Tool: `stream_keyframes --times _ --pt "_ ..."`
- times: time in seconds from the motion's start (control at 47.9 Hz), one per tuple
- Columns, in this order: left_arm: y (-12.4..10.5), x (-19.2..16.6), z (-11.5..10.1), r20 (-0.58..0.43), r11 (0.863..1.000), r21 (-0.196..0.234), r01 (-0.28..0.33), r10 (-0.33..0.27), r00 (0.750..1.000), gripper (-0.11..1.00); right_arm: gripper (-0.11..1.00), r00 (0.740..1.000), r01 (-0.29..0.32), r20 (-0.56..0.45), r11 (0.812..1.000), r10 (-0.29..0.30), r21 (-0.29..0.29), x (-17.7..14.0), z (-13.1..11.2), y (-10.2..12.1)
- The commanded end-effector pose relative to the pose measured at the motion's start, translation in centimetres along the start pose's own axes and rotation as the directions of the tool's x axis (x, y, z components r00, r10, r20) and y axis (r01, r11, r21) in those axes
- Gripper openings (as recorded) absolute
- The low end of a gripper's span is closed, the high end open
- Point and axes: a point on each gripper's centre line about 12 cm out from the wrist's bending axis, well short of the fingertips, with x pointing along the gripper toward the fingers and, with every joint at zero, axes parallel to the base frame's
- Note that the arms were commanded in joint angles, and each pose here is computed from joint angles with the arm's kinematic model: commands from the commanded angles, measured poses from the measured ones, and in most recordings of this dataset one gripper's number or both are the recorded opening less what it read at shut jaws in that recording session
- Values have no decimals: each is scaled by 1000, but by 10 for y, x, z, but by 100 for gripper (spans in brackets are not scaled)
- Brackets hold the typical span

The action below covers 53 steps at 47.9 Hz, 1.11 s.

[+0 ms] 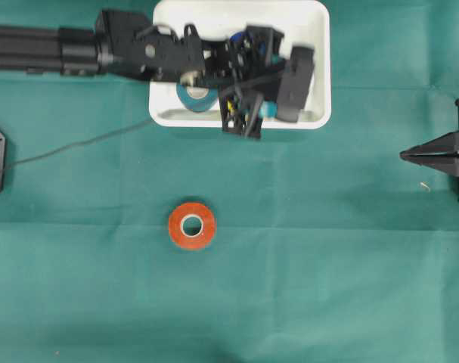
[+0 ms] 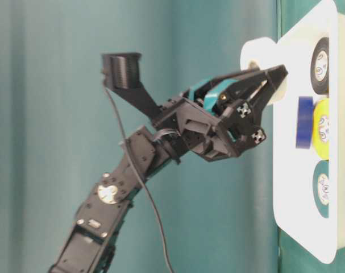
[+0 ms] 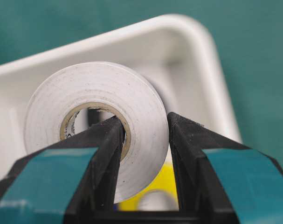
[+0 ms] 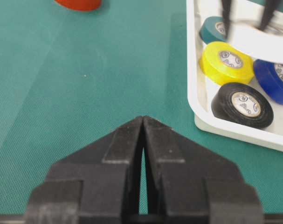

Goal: Put the tape into the white case with the left arm.
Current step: 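Lift the white tape and carry it into the case, then lower the white tape beside the blue roll and open the gripper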

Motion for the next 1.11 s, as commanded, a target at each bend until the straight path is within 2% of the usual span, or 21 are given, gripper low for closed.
stream_keyframes --times 0.0,0.188,0.313,0.647,0.689,0.835,0.898,0.96,1.086 --pt "17 -8 8 40 999 -20 -40 41 998 29 -9 1000 1 12 1000 -1 -4 1 4 0" --pt "28 -1 -4 17 998 -40 -53 53 998 29 -9 1000 -1 11 1000 2 -19 1 3 0" --pt "28 2 -4 16 998 -40 -52 53 998 29 -9 1000 -5 10 999 6 -40 1 3 0" --pt "26 8 -8 4 998 -41 -45 46 999 29 -9 1000 -6 10 999 6 -40 1 3 0" --pt "26 8 -8 4 998 -40 -45 46 999 36 -9 1000 -6 10 999 6 -40 1 3 0" --pt "25 7 -6 10 998 -43 -44 45 999 79 -9 1000 -6 9 999 6 -40 1 3 0" --pt "24 5 -3 18 998 -44 -46 47 999 93 -9 1000 -6 10 999 6 -40 1 3 0" --pt "23 3 0 27 998 -39 -46 47 999 99 -9 1000 -6 9 999 6 -40 1 3 0" --pt "16 -2 8 49 999 -27 -43 44 998 99 -9 1000 -6 10 999 6 -42 1 3 0"
